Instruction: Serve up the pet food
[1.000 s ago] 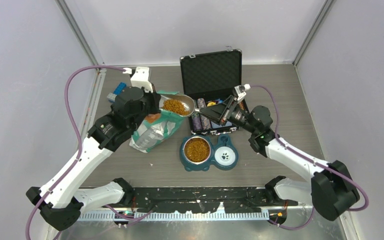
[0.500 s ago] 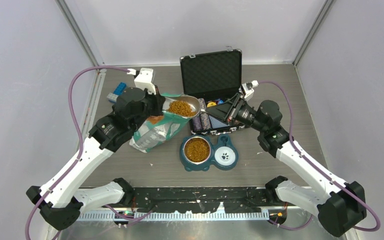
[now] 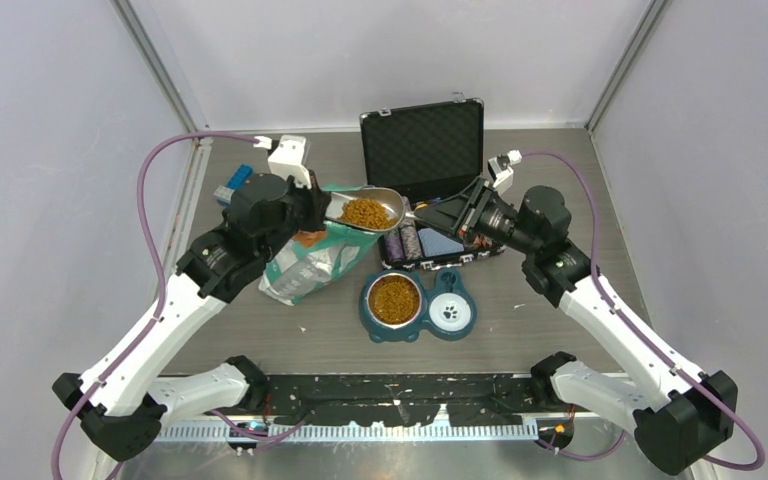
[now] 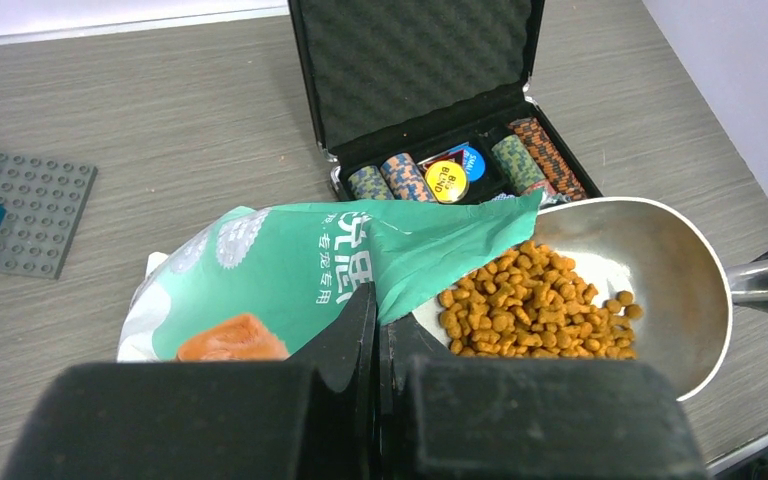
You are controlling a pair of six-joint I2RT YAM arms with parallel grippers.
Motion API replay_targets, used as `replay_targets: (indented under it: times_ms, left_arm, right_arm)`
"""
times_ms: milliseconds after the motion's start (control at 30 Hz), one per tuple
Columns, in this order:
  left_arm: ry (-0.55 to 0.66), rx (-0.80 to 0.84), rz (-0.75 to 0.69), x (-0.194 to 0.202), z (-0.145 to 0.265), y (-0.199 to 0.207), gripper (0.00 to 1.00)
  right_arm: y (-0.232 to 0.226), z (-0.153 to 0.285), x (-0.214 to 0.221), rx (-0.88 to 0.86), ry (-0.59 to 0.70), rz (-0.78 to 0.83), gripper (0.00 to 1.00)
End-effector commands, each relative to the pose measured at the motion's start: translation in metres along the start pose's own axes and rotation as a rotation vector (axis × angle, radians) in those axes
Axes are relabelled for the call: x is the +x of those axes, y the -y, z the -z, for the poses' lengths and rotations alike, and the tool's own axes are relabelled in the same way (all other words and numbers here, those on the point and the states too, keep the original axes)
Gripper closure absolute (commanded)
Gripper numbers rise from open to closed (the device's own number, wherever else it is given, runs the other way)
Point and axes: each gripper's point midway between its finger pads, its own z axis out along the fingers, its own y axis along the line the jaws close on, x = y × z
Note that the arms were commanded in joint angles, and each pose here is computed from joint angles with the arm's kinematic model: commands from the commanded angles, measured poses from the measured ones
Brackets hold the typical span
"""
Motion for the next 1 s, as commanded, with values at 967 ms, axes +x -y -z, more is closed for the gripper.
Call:
replay_targets:
  times_ms: [967]
  left_arm:
    - [0.128, -0.034, 0.026, -0.033, 0.015, -0.010, 1.00]
  right_arm:
    - [-0.034, 0.082, -0.037, -0.052, 0.256, 0.101, 0.95]
